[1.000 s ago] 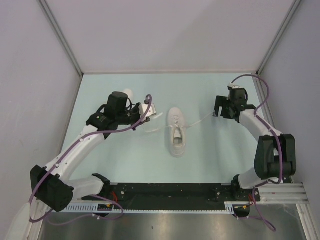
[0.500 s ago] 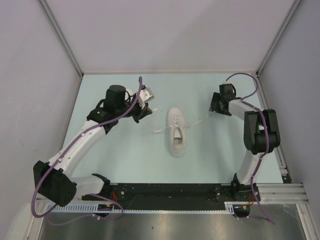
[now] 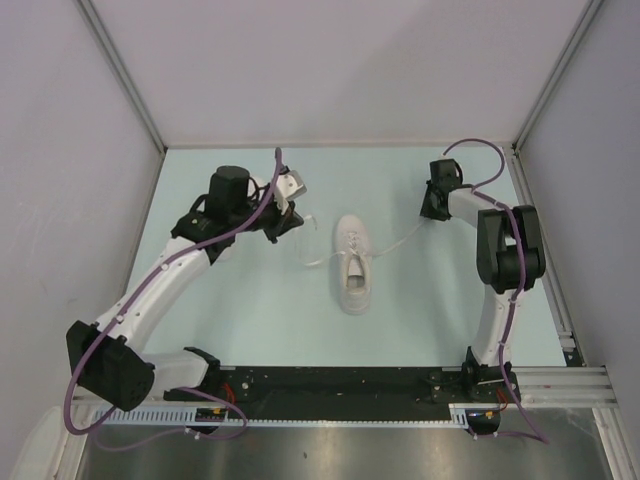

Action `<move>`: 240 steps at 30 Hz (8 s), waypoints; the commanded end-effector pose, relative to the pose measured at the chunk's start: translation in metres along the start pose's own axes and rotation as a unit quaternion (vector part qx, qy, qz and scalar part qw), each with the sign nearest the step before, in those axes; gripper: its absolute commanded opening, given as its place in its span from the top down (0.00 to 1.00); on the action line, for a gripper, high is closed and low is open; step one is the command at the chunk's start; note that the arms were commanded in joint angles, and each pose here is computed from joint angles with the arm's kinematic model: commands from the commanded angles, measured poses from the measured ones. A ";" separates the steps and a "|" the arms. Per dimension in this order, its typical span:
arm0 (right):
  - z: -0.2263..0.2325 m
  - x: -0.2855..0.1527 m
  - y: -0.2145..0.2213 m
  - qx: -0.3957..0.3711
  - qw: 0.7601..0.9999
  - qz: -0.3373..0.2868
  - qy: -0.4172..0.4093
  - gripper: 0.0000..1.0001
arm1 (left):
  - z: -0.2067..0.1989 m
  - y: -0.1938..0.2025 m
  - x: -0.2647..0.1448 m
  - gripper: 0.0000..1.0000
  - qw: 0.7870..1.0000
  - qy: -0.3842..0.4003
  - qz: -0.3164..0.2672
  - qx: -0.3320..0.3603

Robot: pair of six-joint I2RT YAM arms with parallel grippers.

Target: Tie the shoes

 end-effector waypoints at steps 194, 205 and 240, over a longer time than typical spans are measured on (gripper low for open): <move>0.089 -0.289 0.104 -0.314 0.827 0.048 -0.464 1.00 | -0.083 0.114 0.004 0.64 0.976 0.190 0.092 0.050; 0.102 -0.267 0.092 -0.334 0.811 0.041 -0.479 1.00 | 0.030 0.032 0.084 0.58 0.990 0.117 -0.007 -0.078; 0.105 -0.241 0.105 -0.380 0.778 0.089 -0.493 1.00 | -0.010 0.068 0.157 0.60 0.947 0.247 0.019 -0.204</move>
Point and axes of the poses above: each gripper's point midway between its finger pads, its own x axis out along the fingers, its own z axis along the line the jaws close on, y = z × x, the point moved 4 cm from there along -x, back along the fingers, and after that the axes turned 12 degrees about x, right-handed, at the moved point
